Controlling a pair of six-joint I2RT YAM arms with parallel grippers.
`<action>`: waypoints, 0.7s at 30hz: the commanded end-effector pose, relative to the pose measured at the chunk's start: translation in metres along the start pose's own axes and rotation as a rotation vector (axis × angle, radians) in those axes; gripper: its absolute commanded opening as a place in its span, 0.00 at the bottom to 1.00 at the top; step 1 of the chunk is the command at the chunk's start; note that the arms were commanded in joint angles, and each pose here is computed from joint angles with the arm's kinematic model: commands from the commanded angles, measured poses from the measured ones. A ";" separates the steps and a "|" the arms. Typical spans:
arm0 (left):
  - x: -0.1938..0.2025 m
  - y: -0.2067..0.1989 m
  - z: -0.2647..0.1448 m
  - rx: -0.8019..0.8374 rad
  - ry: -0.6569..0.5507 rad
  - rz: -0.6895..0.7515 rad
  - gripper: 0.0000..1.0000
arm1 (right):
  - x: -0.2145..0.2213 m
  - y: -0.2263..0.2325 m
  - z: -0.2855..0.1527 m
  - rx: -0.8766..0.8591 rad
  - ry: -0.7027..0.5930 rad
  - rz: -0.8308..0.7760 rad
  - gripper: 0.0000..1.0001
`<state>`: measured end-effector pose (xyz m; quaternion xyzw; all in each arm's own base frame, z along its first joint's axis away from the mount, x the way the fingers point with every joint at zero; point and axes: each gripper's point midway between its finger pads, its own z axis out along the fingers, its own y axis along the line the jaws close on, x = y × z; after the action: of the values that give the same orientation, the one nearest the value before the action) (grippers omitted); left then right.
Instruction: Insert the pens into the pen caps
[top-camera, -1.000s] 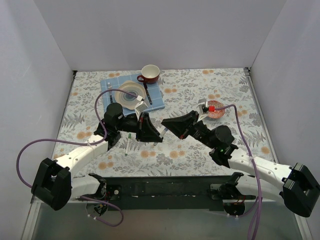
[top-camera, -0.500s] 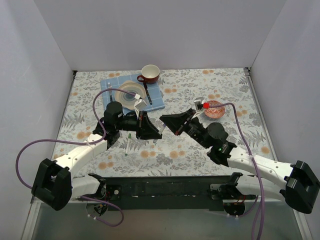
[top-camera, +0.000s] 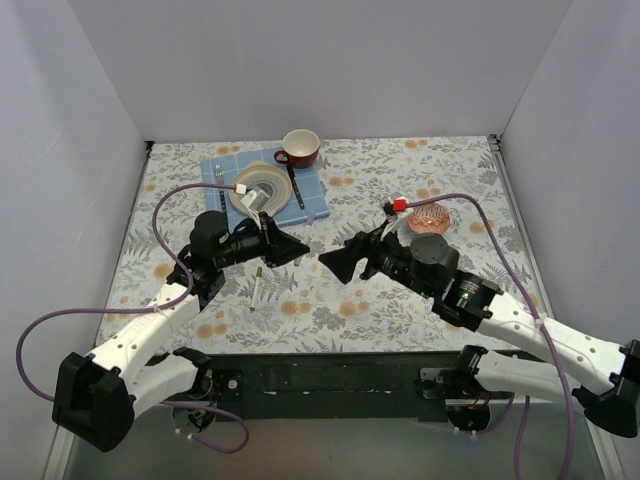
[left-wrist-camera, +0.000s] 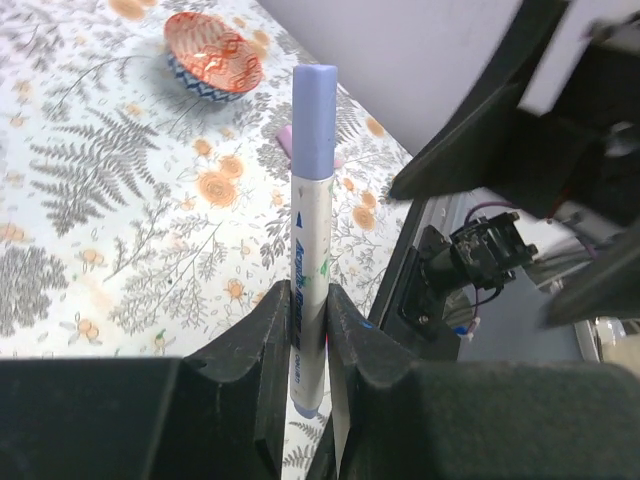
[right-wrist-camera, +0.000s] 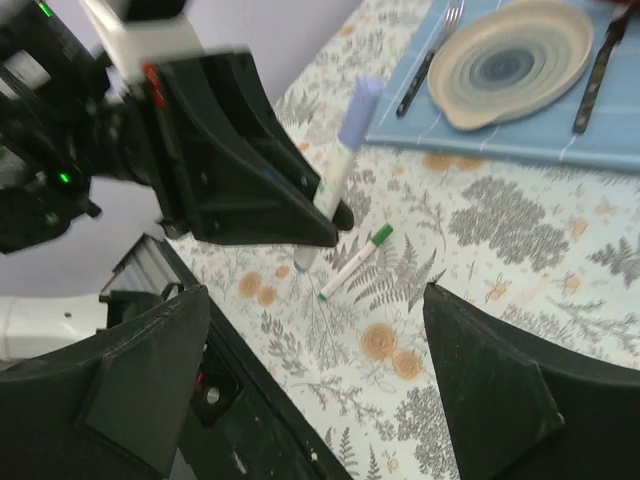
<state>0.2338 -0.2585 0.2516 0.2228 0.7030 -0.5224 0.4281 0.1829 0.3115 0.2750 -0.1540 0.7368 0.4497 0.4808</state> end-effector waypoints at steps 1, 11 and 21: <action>0.035 0.036 -0.014 -0.229 0.022 -0.177 0.00 | -0.048 0.003 -0.029 0.053 -0.125 -0.056 0.94; 0.133 0.101 -0.014 -0.724 0.274 -0.391 0.00 | -0.006 -0.027 -0.034 0.127 -0.043 -0.029 0.94; 0.177 0.145 -0.056 -1.062 0.381 -0.362 0.00 | 0.012 -0.038 -0.034 0.163 0.021 -0.041 0.94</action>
<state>0.2188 -0.1988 0.0335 -0.0303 0.9568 -0.1781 0.2277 0.1797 0.2683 0.2463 -0.1421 0.7759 0.3791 0.4838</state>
